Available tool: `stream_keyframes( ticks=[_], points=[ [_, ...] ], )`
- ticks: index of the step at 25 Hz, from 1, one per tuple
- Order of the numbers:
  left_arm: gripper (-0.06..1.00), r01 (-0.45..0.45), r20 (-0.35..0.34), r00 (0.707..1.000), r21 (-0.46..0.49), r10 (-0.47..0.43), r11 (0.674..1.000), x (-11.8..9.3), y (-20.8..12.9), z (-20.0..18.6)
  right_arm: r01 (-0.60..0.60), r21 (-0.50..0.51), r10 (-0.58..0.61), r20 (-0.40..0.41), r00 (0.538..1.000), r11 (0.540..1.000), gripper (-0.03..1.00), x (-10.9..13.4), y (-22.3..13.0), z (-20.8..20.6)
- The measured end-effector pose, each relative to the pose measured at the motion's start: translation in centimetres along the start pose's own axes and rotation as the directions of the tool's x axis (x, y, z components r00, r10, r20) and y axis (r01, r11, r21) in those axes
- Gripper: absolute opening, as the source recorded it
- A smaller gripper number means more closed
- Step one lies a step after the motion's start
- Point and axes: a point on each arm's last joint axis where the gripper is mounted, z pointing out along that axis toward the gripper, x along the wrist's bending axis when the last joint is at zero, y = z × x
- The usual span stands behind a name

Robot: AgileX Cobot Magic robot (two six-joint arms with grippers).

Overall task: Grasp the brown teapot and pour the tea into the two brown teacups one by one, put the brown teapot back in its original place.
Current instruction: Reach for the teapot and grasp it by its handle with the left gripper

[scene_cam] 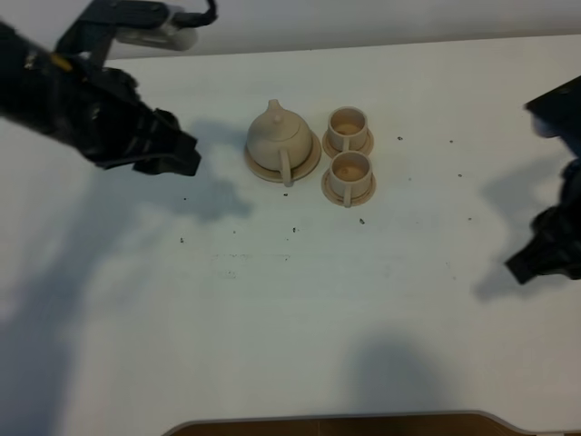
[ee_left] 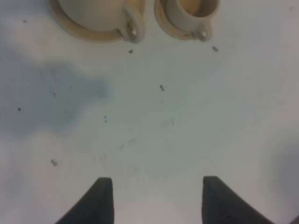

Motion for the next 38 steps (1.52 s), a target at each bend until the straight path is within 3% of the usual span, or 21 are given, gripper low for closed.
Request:
stream_keyframes(
  ticks=[9,20,33,38],
  points=[
    [0.43,0.045,0.007,0.999,0.077,-0.046,0.996,1.3,1.8,4.2,0.003,-0.221,0.001,0.015,1.0,0.975,0.4,0.5,-7.1,-5.9],
    [0.43,0.094,-0.009,0.996,0.032,-0.093,0.995,1.7,2.5,4.8,0.012,-0.394,-0.001,0.029,1.0,0.919,0.4,1.1,-16.0,-3.1],
    [0.43,0.095,-0.017,0.995,-0.002,-0.095,0.996,1.8,2.8,4.8,0.012,-0.463,0.005,0.034,0.999,0.886,0.4,1.2,-17.6,-2.1],
    [0.43,0.098,-0.014,0.995,-0.023,-0.099,0.995,1.7,3.0,4.8,-0.092,-0.473,0.141,0.07,0.988,0.877,0.4,0.6,-17.7,-2.1]
  ],
)
